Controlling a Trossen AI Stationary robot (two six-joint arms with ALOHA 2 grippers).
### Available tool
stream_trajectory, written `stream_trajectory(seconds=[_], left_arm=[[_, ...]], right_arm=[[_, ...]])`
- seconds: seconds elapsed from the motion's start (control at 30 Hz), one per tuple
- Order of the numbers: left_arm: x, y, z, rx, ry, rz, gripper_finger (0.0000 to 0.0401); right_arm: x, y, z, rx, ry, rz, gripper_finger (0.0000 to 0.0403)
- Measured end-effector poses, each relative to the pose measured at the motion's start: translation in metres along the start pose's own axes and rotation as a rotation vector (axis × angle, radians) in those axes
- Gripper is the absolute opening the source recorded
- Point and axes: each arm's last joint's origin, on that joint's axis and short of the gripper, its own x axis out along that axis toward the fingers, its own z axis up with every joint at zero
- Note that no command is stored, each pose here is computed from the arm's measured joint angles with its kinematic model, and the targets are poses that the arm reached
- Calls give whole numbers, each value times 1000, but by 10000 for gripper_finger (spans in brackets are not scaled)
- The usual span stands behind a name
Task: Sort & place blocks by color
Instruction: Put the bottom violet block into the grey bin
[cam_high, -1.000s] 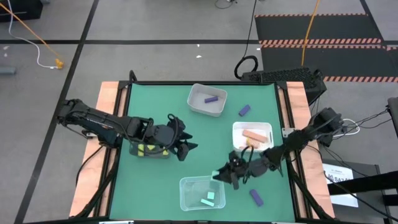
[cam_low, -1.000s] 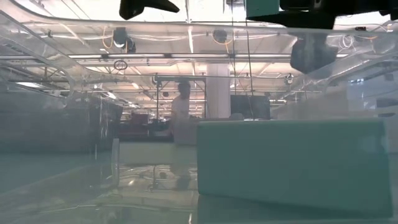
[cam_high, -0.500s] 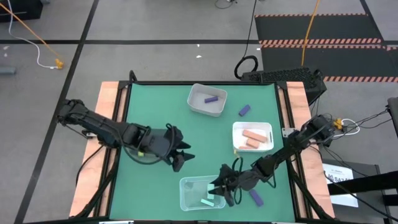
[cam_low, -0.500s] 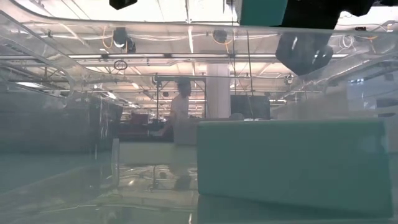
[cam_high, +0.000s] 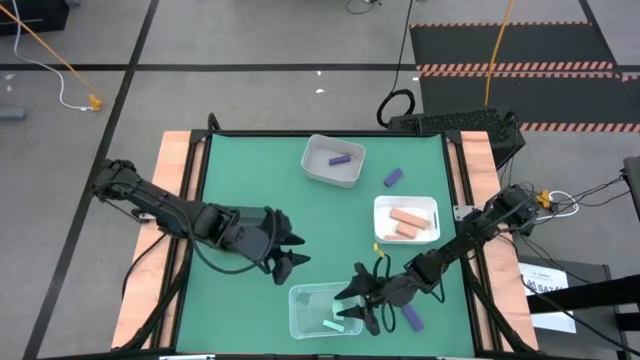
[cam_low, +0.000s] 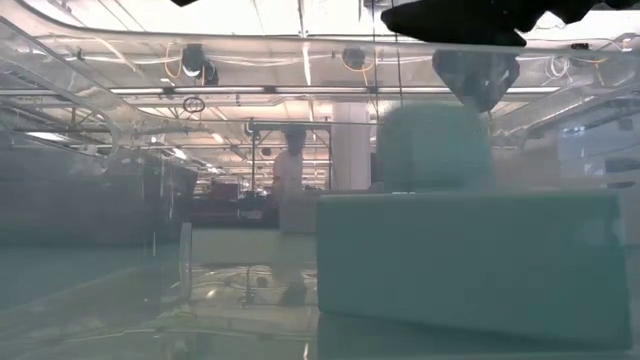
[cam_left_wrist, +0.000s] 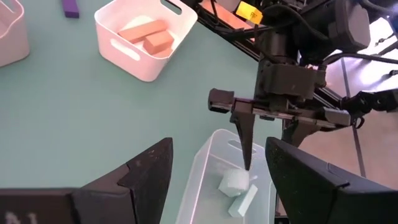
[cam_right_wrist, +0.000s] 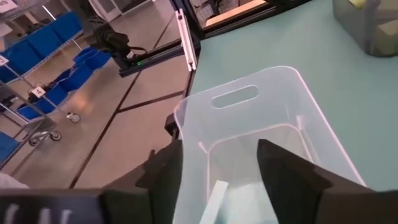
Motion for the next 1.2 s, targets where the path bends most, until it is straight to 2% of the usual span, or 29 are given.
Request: stream_trajectory(seconds=[0.13,0.23,0.33,0.43,0.53,0.63,0.77,0.9,1.0,1.2], left_arm=[[0,0,0,9,0,0,255],[0,0,0,10,0,0,255],[0,0,0,12,4,4,255],[0,0,0,13,4,5,255],[0,0,-1,20,5,5,255],[0,0,-1,27,5,5,255],[0,1,-1,27,6,7,255],[0,1,0,46,-5,18,255],[0,1,0,48,-12,25,255],[0,2,0,52,-13,28,255]], right_arm=[[0,0,0,0,5,9,228],[-5,5,3,6,45,76,240],[-18,14,9,80,107,137,239],[-39,21,7,176,255,109,232],[-64,25,3,286,437,52,226],[-86,30,-1,449,543,-30,223],[-100,27,-14,691,636,-239,222],[-99,24,-31,902,661,-441,221],[-93,22,-44,985,660,-529,221],[-82,17,-65,1033,759,-633,221]])
